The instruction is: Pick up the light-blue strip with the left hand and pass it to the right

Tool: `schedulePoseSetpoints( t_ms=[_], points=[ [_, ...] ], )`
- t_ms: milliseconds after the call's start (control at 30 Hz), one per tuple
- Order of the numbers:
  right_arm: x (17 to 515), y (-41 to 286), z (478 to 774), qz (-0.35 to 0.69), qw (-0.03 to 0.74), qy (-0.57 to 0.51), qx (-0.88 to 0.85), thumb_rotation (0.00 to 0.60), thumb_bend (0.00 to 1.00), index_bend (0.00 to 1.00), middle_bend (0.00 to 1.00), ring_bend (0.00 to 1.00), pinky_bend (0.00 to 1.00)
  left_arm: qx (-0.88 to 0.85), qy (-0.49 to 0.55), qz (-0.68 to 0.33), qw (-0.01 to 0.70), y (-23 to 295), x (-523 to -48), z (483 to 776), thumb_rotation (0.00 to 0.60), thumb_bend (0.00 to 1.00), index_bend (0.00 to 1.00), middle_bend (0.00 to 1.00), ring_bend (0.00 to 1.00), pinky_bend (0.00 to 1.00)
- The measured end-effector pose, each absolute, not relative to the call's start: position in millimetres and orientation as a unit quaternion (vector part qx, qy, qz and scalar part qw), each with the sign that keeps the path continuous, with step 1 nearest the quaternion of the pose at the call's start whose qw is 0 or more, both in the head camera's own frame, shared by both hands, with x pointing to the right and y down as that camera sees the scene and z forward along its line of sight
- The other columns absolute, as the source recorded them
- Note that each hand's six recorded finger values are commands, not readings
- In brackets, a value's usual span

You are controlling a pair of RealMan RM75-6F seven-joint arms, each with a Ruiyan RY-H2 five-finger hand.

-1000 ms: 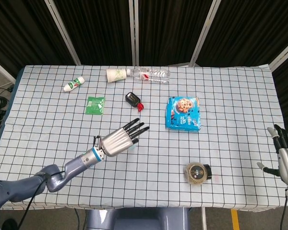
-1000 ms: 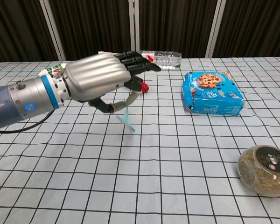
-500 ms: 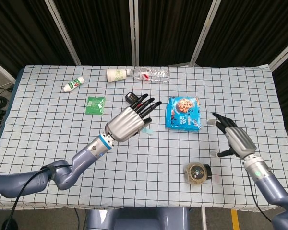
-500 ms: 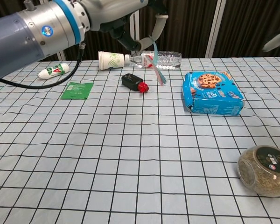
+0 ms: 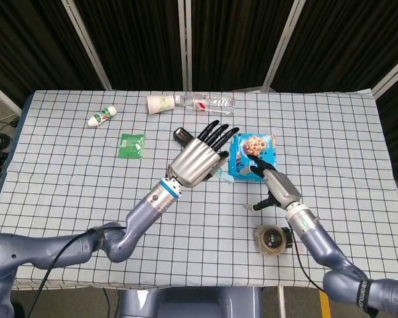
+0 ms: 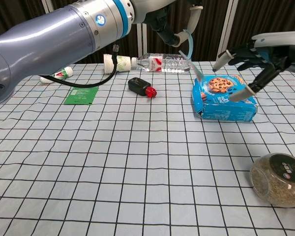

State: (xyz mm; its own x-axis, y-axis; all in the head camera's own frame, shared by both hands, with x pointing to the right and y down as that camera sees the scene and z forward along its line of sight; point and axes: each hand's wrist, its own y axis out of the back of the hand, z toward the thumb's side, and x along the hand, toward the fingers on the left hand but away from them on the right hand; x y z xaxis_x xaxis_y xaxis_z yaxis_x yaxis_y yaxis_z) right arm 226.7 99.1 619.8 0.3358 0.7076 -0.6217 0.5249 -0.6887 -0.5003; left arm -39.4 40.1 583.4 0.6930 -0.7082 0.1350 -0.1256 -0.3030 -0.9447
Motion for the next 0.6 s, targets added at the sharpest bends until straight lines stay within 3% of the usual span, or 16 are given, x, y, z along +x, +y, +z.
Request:
schedulePoseSetpoints(
  t_ms=[333, 600],
  points=[
    [198, 92, 625, 0.416, 0.099, -0.426, -0.797, 0.600, 0.09, 0.45, 0.00, 0.00, 0.00, -0.770, 0.289, -0.282, 0.494, 38, -27, 584, 0.600, 0.50, 0.77, 0.00, 0.00, 0.00],
    [187, 92, 626, 0.411, 0.108, -0.448, -0.787, 0.600, 0.14, 0.47, 0.00, 0.00, 0.00, -0.764, 0.294, -0.284, 0.499, 34, -24, 581, 0.600, 0.50, 0.78, 0.00, 0.00, 0.00]
  ],
)
